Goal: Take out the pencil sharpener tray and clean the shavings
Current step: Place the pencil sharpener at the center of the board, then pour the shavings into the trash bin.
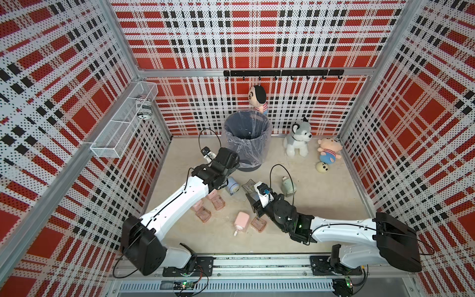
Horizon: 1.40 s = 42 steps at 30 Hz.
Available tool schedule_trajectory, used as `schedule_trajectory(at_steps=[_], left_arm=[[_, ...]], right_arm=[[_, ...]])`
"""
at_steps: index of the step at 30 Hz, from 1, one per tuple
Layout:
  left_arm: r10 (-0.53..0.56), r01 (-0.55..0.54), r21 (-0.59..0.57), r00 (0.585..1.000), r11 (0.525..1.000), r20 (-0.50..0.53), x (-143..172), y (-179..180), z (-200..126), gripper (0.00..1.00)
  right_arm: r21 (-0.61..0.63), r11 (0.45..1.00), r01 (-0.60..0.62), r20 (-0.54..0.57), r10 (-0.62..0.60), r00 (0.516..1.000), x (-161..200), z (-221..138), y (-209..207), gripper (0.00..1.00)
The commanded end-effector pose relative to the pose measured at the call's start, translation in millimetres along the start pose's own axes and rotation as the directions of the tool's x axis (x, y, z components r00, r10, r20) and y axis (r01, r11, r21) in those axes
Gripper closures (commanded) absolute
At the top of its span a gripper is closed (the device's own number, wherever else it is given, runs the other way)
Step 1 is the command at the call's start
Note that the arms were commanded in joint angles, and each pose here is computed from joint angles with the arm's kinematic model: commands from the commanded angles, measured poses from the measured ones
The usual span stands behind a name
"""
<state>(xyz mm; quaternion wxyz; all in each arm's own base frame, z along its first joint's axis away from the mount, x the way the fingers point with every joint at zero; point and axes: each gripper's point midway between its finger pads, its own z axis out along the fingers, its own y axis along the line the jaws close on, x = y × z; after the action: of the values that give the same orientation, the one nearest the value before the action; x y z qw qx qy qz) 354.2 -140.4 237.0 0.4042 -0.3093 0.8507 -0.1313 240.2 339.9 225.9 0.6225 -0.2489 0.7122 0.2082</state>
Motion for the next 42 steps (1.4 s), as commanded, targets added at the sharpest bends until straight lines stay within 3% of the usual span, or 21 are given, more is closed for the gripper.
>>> schedule_trajectory(at_steps=[1,9,17,23,30,34,42], left_arm=[[0.045,-0.055,0.095,0.994,0.994,0.1,-21,-12,-13,0.02],[0.005,-0.069,0.253,0.969,0.965,0.246,-35,-9,-36,0.02],[-0.045,-0.117,0.412,0.931,0.903,0.362,-21,8,-49,0.02],[-0.023,-0.186,0.457,0.91,0.87,0.413,-3,21,-46,0.02],[0.026,-0.242,0.442,0.897,0.864,0.441,8,24,-44,0.02],[0.028,-0.247,0.438,0.893,0.865,0.449,7,25,-46,0.02],[0.032,-0.248,0.438,0.895,0.864,0.444,9,25,-45,0.02]], right_arm=[[-0.023,0.998,-0.063,0.015,0.063,0.998,-29,2,-6,0.58],[-0.008,0.994,-0.105,0.0,0.105,0.994,-75,28,-26,0.58],[-0.014,0.979,-0.201,-0.029,0.201,0.979,-118,81,-56,0.56],[0.021,0.965,-0.262,-0.066,0.263,0.963,-135,127,-84,0.56],[0.048,0.928,-0.37,-0.109,0.373,0.921,-136,172,-112,0.56],[0.069,0.87,-0.489,-0.138,0.494,0.859,-132,194,-126,0.54],[0.209,0.606,-0.768,-0.091,0.794,0.602,-132,209,-151,0.53]])
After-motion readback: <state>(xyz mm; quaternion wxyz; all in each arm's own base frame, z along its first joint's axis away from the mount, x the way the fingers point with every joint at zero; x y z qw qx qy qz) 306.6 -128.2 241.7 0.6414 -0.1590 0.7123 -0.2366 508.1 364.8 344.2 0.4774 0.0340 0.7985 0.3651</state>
